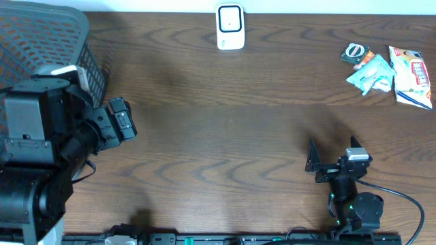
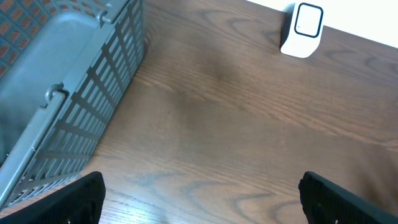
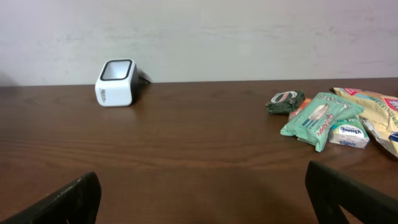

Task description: Scan the item barcode

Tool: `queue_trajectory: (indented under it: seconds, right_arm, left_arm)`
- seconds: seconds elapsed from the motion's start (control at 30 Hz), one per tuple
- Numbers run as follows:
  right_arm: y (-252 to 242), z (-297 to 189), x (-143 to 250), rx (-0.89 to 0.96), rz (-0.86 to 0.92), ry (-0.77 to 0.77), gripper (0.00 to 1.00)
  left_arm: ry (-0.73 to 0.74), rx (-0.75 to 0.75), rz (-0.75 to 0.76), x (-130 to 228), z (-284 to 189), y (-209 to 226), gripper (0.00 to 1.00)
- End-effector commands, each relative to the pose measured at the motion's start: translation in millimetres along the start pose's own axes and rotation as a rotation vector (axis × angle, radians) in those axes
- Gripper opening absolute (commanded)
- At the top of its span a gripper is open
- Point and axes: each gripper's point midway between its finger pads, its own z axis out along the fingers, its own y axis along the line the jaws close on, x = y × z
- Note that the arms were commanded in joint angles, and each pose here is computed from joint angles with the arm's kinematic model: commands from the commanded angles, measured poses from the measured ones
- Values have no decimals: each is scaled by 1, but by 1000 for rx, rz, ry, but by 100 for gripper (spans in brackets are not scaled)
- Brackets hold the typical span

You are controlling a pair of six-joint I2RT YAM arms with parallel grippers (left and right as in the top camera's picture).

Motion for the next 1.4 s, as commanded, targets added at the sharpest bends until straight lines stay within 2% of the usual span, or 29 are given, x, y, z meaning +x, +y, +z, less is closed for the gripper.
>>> queue_trajectory:
  seconds: [0.0,0.3,0.53,0.63,0.73,1.0,1.37]
  right_arm:
    - [2,0,1,-4,-16,0,99]
    - [2,0,1,-4,-16,0,99]
    - [2,0,1,-4,-16,0,99]
    - [2,0,1,-4,-16,0,99]
    - [2,0,1,-4,-16,0,99]
    - [2,0,1,-4,-16,0,99]
    - [2,0,1,-4,-16,0,99]
  left_arm:
    - [-23,1,-1,2,-10,3,98]
    - [38,-4,1,26,-9,8,98]
    - [-10,34,1,37,18,6,98]
    - [-39,131,98,46,32,-7,98]
    - [-91,232,215,51,40,-22,98]
    - [-246,257,298,66,64,-19,98]
    - [-496,294,324,110,95,-6,98]
